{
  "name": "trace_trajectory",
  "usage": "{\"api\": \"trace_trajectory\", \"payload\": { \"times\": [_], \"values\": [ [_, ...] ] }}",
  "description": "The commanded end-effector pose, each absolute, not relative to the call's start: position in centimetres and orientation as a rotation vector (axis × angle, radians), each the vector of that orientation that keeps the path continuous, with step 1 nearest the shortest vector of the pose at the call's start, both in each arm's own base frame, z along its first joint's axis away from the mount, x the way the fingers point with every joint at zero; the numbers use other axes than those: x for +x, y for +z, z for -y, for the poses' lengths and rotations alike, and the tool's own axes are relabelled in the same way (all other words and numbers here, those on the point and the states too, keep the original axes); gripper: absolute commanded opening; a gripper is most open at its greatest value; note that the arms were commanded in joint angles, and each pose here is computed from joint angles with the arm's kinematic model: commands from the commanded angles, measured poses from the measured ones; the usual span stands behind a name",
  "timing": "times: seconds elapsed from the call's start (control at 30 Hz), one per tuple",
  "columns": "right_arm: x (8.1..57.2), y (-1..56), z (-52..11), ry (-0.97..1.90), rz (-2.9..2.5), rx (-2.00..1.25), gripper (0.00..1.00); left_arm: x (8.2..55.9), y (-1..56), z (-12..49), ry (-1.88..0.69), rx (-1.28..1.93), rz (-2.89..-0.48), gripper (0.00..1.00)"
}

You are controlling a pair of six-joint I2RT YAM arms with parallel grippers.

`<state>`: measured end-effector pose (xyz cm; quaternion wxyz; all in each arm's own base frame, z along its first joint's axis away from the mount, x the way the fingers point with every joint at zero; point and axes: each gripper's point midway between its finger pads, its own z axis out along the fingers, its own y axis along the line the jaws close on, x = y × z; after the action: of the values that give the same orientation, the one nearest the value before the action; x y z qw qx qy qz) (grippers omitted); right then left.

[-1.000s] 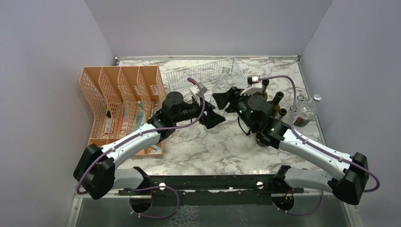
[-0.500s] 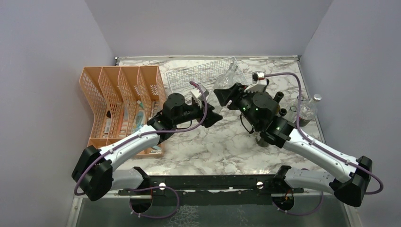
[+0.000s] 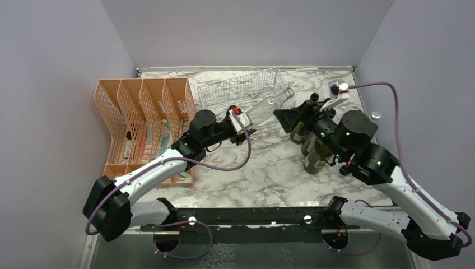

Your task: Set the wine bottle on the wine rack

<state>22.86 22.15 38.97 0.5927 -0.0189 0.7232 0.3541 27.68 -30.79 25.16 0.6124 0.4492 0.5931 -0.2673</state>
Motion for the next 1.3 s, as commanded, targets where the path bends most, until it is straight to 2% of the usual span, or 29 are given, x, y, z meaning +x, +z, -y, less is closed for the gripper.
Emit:
{"api": "trace_trajectory", "payload": {
  "times": [0.0, 0.1, 0.37, 0.6, 0.87, 1.1, 1.27],
  "values": [
    [19.4, 40.9, -20.2, 0.807, -1.717, -0.217, 0.75, 26.2, 31.1, 31.1, -0.349, 1.307, -0.828, 0.0],
    [17.7, 42.5, -19.1, 0.81, -1.713, -0.275, 0.75, 25.8, 30.9, 30.7, -0.252, 1.374, -0.721, 0.0],
    [17.1, 43.6, -18.0, 0.713, -1.759, -0.387, 0.76, 26.8, 30.9, 30.0, -0.07, 1.501, -0.661, 0.0],
    [16.3, 40.5, -21.1, 0.709, -1.902, -0.664, 0.83, 26.6, 33.2, 29.9, 0.016, 1.51, -0.548, 0.0],
    [16.5, 37.0, -23.2, 0.723, -2.026, -0.75, 0.89, 25.8, 36.9, 30.4, 0.117, 1.538, -0.351, 0.0],
    [14.7, 35.0, -25.2, 0.863, -2.056, -0.867, 0.87, 25.1, 38.0, 31.0, 0.125, 1.583, -0.251, 0.0],
    [14.6, 34.3, -25.4, 0.876, -2.068, -0.867, 0.76, 24.6, 38.2, 31.4, 0.105, 1.596, -0.22, 0.0]
  ]
}}
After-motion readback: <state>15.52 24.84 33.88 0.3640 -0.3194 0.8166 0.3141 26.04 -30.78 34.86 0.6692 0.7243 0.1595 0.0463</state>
